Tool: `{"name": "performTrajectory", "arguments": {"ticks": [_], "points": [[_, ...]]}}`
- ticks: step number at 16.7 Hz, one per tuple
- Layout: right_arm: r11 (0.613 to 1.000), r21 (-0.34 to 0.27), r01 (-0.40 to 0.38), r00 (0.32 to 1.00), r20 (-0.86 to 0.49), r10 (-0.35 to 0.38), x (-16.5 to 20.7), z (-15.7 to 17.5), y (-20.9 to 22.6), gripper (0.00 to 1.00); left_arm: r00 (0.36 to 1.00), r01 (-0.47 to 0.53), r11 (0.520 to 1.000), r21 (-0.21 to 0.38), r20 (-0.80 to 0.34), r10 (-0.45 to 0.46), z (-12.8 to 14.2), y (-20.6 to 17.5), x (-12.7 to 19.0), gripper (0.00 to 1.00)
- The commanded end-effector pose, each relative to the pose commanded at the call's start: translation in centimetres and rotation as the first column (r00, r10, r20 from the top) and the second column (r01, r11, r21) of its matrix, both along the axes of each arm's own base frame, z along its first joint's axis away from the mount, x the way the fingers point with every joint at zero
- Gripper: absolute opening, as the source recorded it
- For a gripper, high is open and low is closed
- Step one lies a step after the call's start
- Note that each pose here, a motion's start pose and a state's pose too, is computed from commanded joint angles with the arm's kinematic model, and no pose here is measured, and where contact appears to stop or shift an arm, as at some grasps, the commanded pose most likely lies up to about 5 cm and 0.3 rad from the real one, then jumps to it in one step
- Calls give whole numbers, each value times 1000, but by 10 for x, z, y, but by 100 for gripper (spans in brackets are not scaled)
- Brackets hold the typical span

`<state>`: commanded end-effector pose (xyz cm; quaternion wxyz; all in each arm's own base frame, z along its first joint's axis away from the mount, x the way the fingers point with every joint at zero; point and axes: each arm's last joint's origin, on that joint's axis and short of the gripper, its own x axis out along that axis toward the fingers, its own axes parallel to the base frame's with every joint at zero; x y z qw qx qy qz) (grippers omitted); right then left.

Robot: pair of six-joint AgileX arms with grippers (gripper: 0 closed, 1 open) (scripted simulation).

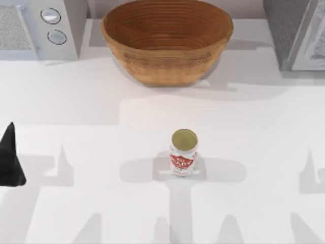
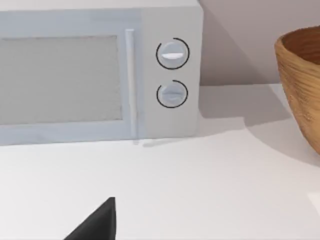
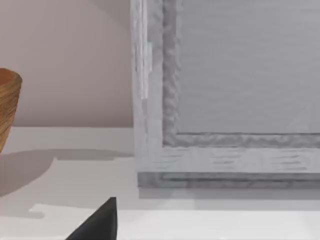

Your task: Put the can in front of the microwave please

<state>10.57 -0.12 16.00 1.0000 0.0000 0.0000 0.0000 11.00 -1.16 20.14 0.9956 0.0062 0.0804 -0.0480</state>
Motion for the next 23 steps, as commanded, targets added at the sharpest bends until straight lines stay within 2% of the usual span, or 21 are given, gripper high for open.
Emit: {"name": "performTrajectory", "arguments": {"ticks": [3,5,7,9,12,16,19,23], "points": [[1000,0,0,1000,0,0,0,0,0,100,981,98,995,19,-168,-94,44,-14,17,100],[1000,0,0,1000,0,0,0,0,0,100,937,176,984,32,-312,-158,73,-29,40,100],[1000,0,0,1000,0,0,0,0,0,100,858,259,965,44,-469,-209,93,-53,73,100],[1000,0,0,1000,0,0,0,0,0,100,748,343,938,53,-619,-239,102,-85,109,100],[1000,0,0,1000,0,0,0,0,0,100,557,462,885,61,-797,-235,93,-143,157,100],[1000,0,0,1000,0,0,0,0,0,100,340,589,805,71,-925,-168,62,-219,192,100],[1000,0,0,1000,0,0,0,0,0,100,244,655,751,81,-964,-109,39,-263,201,100],[1000,0,0,1000,0,0,0,0,0,100,185,700,708,94,-981,-53,18,-295,203,100]]}}
